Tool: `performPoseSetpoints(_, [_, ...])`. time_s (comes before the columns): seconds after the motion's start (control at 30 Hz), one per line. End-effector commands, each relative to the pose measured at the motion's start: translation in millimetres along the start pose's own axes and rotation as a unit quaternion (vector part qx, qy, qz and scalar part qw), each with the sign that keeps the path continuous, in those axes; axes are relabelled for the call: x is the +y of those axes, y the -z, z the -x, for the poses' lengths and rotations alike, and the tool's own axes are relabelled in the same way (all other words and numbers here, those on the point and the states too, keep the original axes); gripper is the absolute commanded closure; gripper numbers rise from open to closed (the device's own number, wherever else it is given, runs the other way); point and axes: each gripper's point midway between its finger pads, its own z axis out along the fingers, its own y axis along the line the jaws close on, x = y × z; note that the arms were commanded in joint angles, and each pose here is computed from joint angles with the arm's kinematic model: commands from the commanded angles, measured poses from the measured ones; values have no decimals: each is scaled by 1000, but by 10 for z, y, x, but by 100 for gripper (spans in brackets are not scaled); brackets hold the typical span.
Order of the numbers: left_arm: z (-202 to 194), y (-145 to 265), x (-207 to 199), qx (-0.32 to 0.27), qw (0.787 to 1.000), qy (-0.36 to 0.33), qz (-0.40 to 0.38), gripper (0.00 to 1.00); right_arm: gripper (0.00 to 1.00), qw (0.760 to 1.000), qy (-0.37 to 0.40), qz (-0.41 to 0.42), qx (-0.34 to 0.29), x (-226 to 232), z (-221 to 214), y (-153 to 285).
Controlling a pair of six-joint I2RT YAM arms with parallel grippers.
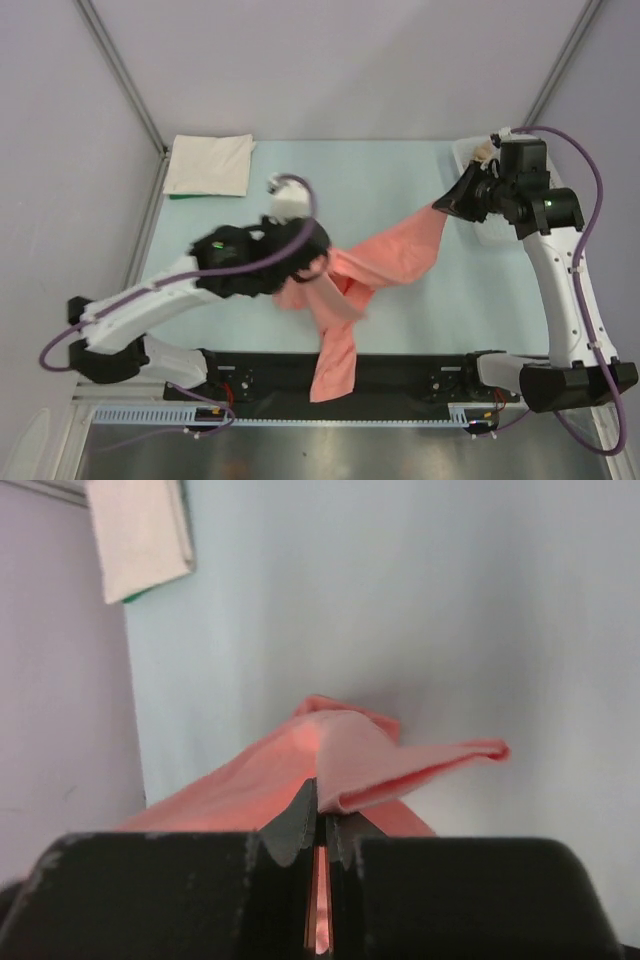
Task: Fold and stack the t-shirts
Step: Flatten the tshirt out
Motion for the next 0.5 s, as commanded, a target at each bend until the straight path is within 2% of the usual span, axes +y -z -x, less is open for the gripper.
performPoseSetpoints(0.0, [765, 559, 1128, -127, 985, -12, 113, 99, 100, 996, 27, 77, -24, 541, -4, 468])
performPoseSetpoints(0.07, [1169, 811, 1238, -205, 973, -30, 98, 100, 100, 985, 52, 156, -42, 914, -38, 723])
performPoseSetpoints(0.13, [1411, 1103, 1500, -266, 958, -22, 105, 100, 100, 964, 76, 253, -22, 1273, -220, 991])
performPoseSetpoints(0.17, [1629, 1262, 1669, -305, 939, -30, 155, 100, 100, 945, 93, 313, -29, 1525, -232, 1137])
performPoseSetpoints(0.2, [1718, 1404, 1817, -326, 928, -24, 177, 100, 100, 910, 134, 391, 19, 1802, -559, 1362])
performPoseSetpoints(0.23, [1802, 1532, 1939, -344, 918, -24, 197, 100, 100, 889, 157, 430, 31, 1926, -715, 1476])
performPoseSetpoints(0.27, [1937, 1816, 2208, -383, 894, -11, 231, 100, 100, 857, 189, 480, 11, 2094, -798, 1733])
performPoseSetpoints(0.3, [2000, 1950, 2314, -406, 881, -11, 242, 100, 100, 827, 210, 520, 35, 2234, -1070, 1937])
performPoseSetpoints(0.33, [2042, 2098, 2458, -409, 869, -53, 274, 100, 100, 812, 216, 541, 37, 2315, -1144, 2061])
performPoseSetpoints(0.37, [2118, 2291, 2610, -435, 857, -14, 277, 100, 100, 794, 221, 565, 44, 2431, -1236, 2159])
performPoseSetpoints(0.4, [2215, 2423, 2655, -458, 844, -21, 280, 100, 100, 783, 224, 578, 49, 2516, -1304, 2231])
performPoseSetpoints(0.43, [2274, 2518, 2701, -468, 836, -25, 284, 100, 100, 755, 240, 605, 80, 2600, -1550, 2422])
performPoseSetpoints(0.47, [2353, 2666, 2787, -480, 828, -23, 291, 100, 100, 748, 248, 610, 89, 2714, -1616, 2516])
